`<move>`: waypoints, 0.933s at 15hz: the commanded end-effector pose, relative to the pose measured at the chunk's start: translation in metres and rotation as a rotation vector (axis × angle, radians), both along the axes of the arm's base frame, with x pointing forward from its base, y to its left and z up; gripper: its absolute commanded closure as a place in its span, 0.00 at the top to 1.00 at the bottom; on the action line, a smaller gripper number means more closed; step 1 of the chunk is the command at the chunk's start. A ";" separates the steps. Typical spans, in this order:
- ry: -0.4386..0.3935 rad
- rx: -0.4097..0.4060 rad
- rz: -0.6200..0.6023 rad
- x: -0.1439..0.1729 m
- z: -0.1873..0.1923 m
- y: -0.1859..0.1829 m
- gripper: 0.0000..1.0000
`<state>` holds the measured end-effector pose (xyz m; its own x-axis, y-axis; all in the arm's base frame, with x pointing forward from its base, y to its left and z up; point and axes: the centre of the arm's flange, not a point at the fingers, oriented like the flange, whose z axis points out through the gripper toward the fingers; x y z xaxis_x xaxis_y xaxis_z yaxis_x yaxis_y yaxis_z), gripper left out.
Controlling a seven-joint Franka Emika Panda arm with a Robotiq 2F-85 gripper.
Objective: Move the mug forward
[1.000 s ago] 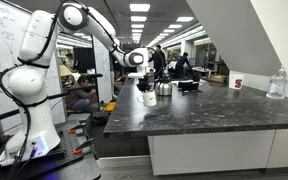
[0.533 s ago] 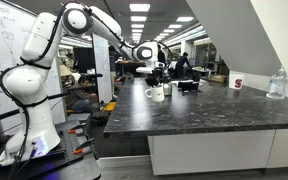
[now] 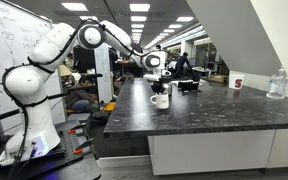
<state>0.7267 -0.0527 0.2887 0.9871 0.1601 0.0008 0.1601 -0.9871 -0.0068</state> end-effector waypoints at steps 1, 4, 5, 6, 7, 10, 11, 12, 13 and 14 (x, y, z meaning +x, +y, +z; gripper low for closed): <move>0.020 0.022 -0.020 0.023 0.001 -0.005 0.02; 0.021 0.021 -0.019 0.024 -0.007 -0.008 0.02; 0.023 0.030 -0.022 0.023 -0.008 -0.009 0.02; 0.023 0.036 -0.027 0.023 -0.010 -0.011 0.02; 0.026 0.040 -0.032 0.023 -0.010 -0.012 0.09; 0.027 0.046 -0.035 0.020 -0.006 -0.013 0.42; 0.024 0.039 -0.032 0.019 -0.001 -0.012 0.48; 0.022 0.027 -0.034 0.017 0.004 -0.011 0.57; 0.025 0.031 -0.033 0.012 0.012 -0.010 0.63; 0.023 0.023 -0.031 0.006 0.021 -0.007 0.72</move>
<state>0.7450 -0.0653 0.2874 0.9909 0.1342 0.0039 0.1343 -0.9906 -0.0275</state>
